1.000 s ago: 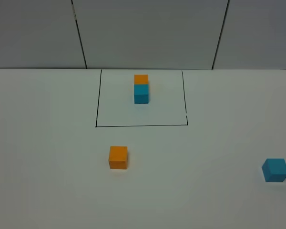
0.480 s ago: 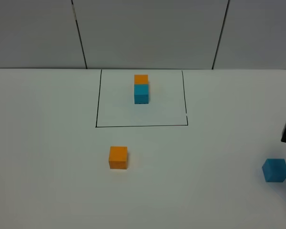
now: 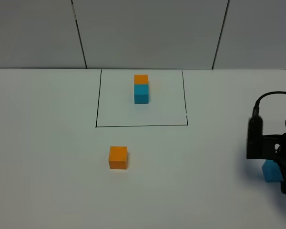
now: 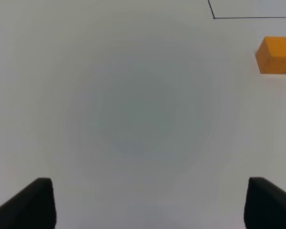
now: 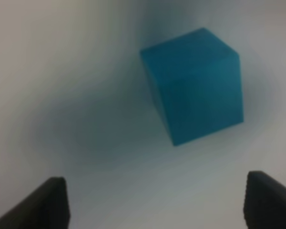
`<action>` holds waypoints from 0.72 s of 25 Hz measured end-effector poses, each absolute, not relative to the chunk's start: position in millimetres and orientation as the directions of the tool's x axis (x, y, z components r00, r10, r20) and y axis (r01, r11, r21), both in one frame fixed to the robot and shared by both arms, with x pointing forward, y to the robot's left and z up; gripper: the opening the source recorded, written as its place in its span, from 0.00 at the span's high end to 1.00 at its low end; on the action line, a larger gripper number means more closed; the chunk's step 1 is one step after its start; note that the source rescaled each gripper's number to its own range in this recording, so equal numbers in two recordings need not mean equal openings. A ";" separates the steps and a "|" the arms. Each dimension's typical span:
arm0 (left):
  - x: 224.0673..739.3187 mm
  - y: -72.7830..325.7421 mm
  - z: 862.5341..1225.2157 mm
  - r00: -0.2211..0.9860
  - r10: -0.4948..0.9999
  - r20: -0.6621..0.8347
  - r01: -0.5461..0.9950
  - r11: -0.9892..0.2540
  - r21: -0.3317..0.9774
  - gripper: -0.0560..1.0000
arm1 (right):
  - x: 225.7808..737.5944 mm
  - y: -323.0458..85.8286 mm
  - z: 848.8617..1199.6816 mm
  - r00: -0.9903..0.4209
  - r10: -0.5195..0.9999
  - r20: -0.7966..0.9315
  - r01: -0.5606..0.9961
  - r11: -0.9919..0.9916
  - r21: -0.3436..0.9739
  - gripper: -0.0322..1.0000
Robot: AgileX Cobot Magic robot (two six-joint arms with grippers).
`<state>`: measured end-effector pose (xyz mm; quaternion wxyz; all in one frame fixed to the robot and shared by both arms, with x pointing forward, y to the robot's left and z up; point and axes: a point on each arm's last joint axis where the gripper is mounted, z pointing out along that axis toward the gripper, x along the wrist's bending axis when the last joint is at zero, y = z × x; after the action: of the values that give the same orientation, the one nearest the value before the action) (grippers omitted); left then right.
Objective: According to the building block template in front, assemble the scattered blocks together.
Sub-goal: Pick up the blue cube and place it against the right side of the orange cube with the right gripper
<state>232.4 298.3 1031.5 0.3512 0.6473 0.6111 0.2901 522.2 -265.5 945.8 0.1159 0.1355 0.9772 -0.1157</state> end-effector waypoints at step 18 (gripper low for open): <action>232.4 298.3 1031.5 0.084 0.995 -0.054 0.588 -0.005 0.809 0.03 | 554.5 -286.3 917.1 -0.975 0.123 -0.186 0.142 0.985 -0.095 0.03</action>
<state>232.4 298.3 1031.5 0.3513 0.6470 0.6114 0.2899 554.5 -286.3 917.1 0.0901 0.0668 0.9922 -0.0539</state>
